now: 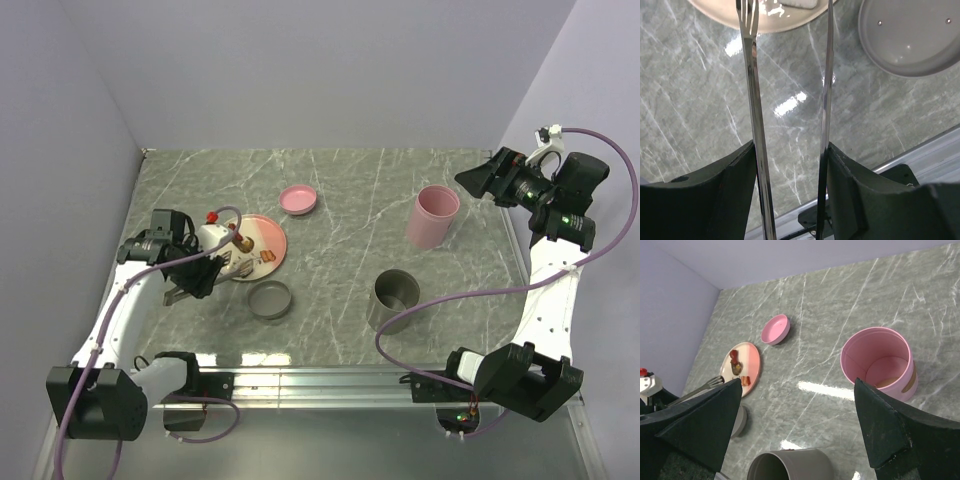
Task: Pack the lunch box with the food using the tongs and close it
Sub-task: Pick up the fake food from the plate.
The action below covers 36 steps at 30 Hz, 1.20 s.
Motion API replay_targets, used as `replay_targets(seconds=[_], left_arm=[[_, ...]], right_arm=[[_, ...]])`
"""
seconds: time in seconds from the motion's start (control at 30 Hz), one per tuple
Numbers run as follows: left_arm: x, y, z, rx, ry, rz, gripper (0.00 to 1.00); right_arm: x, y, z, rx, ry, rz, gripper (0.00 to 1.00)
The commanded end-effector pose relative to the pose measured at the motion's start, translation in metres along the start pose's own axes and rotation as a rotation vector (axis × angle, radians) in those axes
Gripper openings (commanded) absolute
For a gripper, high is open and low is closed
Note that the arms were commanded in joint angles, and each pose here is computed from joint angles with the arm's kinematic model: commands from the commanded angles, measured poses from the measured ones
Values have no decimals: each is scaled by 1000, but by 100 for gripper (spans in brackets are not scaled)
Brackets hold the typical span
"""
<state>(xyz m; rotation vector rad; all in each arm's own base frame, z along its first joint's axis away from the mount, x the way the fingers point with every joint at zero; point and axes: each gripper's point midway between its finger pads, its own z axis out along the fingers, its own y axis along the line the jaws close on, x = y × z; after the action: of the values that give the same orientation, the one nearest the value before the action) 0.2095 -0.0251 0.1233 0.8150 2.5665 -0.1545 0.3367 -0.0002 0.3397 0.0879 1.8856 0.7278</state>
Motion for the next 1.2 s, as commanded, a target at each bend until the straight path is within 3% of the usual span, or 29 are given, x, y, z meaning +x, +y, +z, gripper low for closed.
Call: replay_targets(seconds=[0.0,0.53,0.87,1.03,1.17], left_arm=[[-10,2,4,-9,-29,29,59],[-6,-4,20,1,7,57,55],[-13,-6,9,8,-2,51,39],[-34,-9,-7,30,-60,49,27],[-53,-13,-18,63,-103,39,24]], right_arm=[[-2,6,-2,-20,-10,-32,100],[-2,2,1,-10,-6,-31,100],[-2,2,0,-9,-8,-33,100],[-2,1,1,-9,-6,-28,100],[-3,2,1,-10,-8,-30,100]])
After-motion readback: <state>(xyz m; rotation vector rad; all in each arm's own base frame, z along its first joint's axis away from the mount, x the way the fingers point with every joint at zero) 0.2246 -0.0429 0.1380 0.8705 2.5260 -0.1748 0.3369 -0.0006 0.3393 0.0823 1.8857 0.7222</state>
